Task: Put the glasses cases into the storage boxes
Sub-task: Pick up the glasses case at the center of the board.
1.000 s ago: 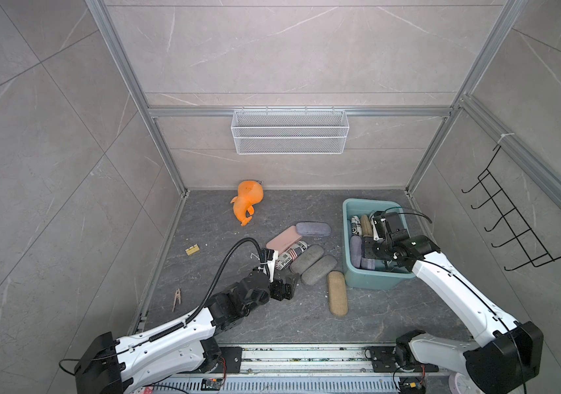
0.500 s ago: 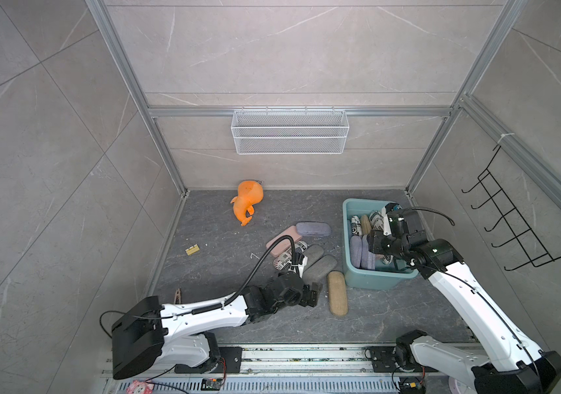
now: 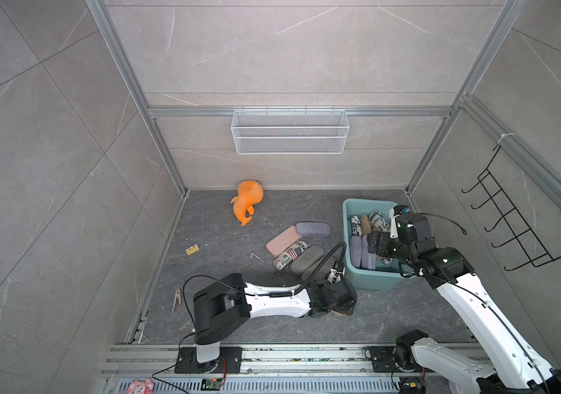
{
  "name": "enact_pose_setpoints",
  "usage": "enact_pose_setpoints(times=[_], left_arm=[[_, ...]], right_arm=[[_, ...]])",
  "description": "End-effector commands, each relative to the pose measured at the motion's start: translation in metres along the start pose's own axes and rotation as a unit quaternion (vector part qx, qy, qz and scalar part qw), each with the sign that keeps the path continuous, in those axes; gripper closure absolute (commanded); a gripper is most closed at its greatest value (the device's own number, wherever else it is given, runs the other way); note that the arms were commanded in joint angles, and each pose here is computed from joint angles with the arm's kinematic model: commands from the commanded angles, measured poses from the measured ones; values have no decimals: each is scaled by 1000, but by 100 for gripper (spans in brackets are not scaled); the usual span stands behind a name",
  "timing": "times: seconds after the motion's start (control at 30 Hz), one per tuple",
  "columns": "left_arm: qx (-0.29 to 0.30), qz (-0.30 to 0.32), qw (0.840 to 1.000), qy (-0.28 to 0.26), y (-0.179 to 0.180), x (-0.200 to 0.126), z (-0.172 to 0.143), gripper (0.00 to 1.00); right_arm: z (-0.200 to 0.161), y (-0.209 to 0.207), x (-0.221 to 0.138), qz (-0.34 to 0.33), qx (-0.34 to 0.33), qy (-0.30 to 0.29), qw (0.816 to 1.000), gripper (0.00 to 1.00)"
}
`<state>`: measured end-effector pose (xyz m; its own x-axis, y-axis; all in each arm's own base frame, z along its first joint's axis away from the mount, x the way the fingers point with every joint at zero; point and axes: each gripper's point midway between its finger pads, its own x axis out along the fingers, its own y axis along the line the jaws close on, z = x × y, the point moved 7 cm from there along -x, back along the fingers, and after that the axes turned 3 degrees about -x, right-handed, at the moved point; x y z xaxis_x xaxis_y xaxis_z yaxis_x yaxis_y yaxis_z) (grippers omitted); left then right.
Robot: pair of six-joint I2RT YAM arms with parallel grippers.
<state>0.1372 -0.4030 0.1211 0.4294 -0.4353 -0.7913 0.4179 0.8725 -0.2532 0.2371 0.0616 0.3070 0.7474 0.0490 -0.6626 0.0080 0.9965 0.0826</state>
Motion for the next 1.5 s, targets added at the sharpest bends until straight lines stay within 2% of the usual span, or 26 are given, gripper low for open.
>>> enact_pose_setpoints(times=[0.0, 0.17, 0.4, 0.63, 0.83, 0.97, 1.07, 1.2, 1.3, 1.4, 1.47], left_arm=[[0, 58, 998, 28, 7, 10, -10, 0], [3, 87, 995, 43, 7, 24, -17, 8], [15, 101, 994, 37, 14, 19, -19, 30], [48, 79, 996, 11, 19, -9, -24, 40], [89, 35, 995, -41, 15, -56, -23, 43], [70, -6, 995, -72, 26, -83, -23, 46], [54, -13, 992, -112, 45, -102, -20, 47], [26, 30, 982, -184, 82, -122, -15, 47], [-22, 67, 975, -209, 114, -126, -9, 47], [-53, 59, 969, -236, 136, -128, -9, 47], [-74, 37, 965, -250, 147, -129, -7, 46]], right_arm=[[5, -3, -13, -4, -1, -25, 1000, 9], [5, -1, -16, 10, 1, -29, 1000, 11], [6, 1, -16, 22, 2, -29, 999, 15], [4, 2, -16, 27, 2, -27, 999, 18], [3, 5, -15, 41, 2, -20, 999, 20], [3, 13, -15, 78, 4, -16, 997, 21], [1, 20, -14, 116, 5, -17, 993, 22], [-6, 32, -6, 168, 15, -6, 986, 24], [-17, 37, 5, 190, 29, 27, 981, 27], [-25, 50, 10, 260, 53, 28, 964, 28], [-23, 55, 11, 274, 58, 28, 960, 30]])
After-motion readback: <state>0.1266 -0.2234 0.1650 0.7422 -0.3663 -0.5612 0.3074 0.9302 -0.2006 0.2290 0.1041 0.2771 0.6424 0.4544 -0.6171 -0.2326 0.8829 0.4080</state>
